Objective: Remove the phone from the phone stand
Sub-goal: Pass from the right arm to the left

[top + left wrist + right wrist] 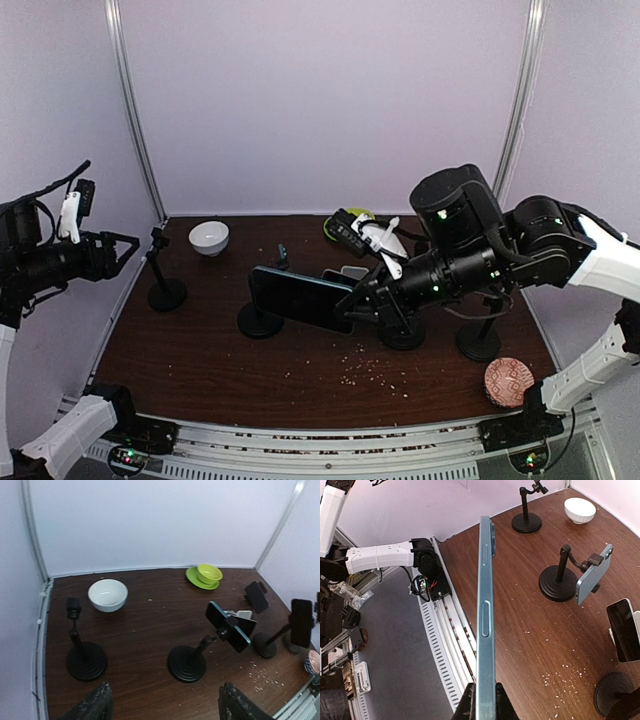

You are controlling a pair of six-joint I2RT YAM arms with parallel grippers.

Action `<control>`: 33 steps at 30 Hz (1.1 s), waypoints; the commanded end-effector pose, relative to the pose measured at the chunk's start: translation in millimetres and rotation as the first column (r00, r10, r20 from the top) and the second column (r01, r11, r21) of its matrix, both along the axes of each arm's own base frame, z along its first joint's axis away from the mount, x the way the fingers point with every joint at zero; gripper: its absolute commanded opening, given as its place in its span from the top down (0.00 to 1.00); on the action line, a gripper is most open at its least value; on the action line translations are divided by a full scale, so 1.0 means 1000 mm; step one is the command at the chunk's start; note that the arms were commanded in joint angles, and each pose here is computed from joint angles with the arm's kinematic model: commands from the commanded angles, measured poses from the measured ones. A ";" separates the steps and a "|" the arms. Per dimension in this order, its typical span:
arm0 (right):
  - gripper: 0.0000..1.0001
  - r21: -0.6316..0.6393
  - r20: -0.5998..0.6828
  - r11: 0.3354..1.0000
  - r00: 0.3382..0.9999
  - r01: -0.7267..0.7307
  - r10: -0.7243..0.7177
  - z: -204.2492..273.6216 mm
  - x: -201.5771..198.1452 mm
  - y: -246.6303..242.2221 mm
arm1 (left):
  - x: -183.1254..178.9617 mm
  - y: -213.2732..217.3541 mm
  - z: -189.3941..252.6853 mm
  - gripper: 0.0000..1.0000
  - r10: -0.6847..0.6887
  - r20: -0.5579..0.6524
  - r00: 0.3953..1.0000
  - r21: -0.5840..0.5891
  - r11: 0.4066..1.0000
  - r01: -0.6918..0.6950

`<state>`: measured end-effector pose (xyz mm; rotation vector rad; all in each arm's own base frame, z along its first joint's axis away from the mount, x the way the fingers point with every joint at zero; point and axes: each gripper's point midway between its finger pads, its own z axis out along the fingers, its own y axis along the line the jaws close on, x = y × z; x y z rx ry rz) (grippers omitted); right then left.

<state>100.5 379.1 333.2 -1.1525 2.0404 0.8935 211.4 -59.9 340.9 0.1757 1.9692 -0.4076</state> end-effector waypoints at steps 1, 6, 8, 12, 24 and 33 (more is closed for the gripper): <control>1.00 0.072 -0.038 0.991 0.992 -0.115 0.118 0.019 -0.019 0.011 | -0.030 -0.043 0.017 0.26 -0.280 0.058 0.958 -0.025 0.959 0.282; 1.00 0.065 -0.106 0.975 0.970 -0.212 0.218 0.008 -0.043 0.023 | -0.056 -0.070 0.015 0.26 -0.453 0.055 0.890 -0.035 0.890 0.455; 1.00 0.054 -0.121 0.969 0.962 -0.241 0.246 0.003 -0.051 0.029 | -0.067 -0.079 0.017 0.26 -0.509 0.061 0.859 -0.037 0.859 0.511; 1.00 0.015 -0.135 0.959 0.950 -0.283 0.283 -0.009 -0.061 0.042 | -0.080 -0.096 0.010 0.28 -0.598 0.030 0.801 -0.066 0.799 0.598; 1.00 -0.038 -0.129 0.945 0.939 -0.325 0.318 -0.019 -0.065 0.070 | -0.104 -0.141 -0.009 0.30 -0.767 -0.066 0.638 -0.038 0.641 0.767; 1.00 -0.027 -0.137 0.940 0.933 -0.340 0.333 -0.015 -0.068 0.085 | -0.129 -0.161 -0.009 0.32 -0.853 -0.047 0.520 -0.032 0.522 0.852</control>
